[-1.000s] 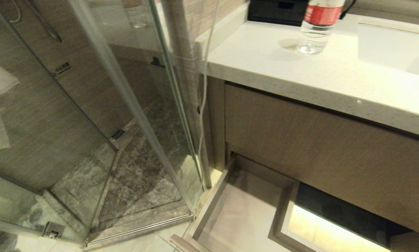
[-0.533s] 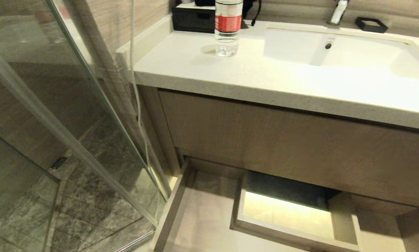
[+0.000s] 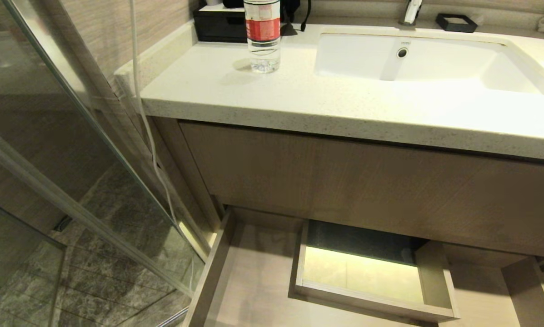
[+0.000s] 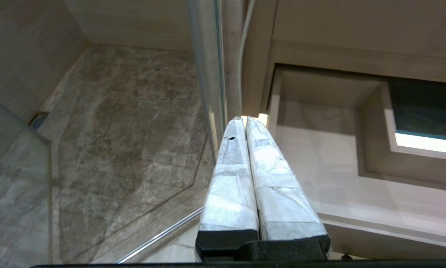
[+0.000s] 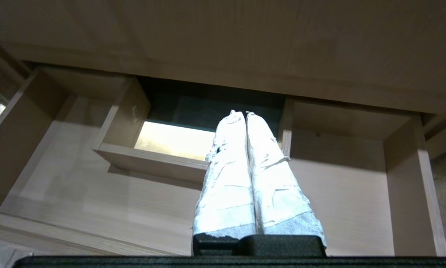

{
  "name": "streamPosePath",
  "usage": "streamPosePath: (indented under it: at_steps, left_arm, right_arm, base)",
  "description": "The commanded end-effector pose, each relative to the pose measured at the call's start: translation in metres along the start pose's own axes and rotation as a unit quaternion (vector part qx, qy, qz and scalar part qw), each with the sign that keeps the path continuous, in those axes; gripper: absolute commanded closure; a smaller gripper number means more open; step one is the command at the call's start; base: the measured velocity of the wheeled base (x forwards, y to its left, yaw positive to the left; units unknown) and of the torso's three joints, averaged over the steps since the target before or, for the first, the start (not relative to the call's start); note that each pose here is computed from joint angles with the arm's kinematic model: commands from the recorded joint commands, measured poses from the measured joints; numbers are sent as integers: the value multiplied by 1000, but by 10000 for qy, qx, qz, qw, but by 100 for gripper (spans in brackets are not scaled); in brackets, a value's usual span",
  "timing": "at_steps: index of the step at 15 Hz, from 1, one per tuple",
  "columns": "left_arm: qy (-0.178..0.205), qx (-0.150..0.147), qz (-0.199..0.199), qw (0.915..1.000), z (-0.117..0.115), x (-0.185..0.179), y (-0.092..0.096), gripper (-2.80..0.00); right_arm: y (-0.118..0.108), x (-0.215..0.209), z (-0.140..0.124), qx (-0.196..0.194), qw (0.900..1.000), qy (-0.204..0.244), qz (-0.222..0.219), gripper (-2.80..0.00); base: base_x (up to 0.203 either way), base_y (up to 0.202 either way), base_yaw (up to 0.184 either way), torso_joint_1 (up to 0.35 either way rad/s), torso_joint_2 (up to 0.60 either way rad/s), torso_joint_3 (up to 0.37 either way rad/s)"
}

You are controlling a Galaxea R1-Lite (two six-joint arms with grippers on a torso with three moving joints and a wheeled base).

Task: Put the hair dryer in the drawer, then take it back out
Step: Pick up the hairdryer

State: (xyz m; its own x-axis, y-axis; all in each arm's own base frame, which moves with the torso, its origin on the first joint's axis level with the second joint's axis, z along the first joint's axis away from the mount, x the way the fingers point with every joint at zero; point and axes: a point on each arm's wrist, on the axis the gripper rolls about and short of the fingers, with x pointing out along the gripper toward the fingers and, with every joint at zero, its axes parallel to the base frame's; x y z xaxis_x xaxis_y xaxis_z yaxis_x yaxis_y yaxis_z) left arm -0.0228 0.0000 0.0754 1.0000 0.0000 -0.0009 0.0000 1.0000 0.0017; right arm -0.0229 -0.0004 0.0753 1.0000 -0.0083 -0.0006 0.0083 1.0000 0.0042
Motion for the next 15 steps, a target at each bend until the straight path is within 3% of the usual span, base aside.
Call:
streamPosePath:
  at_steps: [1,11,15]
  left_arm:
    - [-3,-1,0,10000,0,0,0,0]
    - [3,-1,0,10000,0,0,0,0]
    - [0,-1,0,10000,0,0,0,0]
  right_arm:
    - [0,0,0,2,10000,4,3,0]
    - [0,0,0,147,9999,4,-12,0]
    - [0,0,0,147,9999,4,-12,0]
  base:
    - [0,0,0,0,0,0]
    - [0,0,0,0,0,0]
    - [2,5,-147,3,4,2]
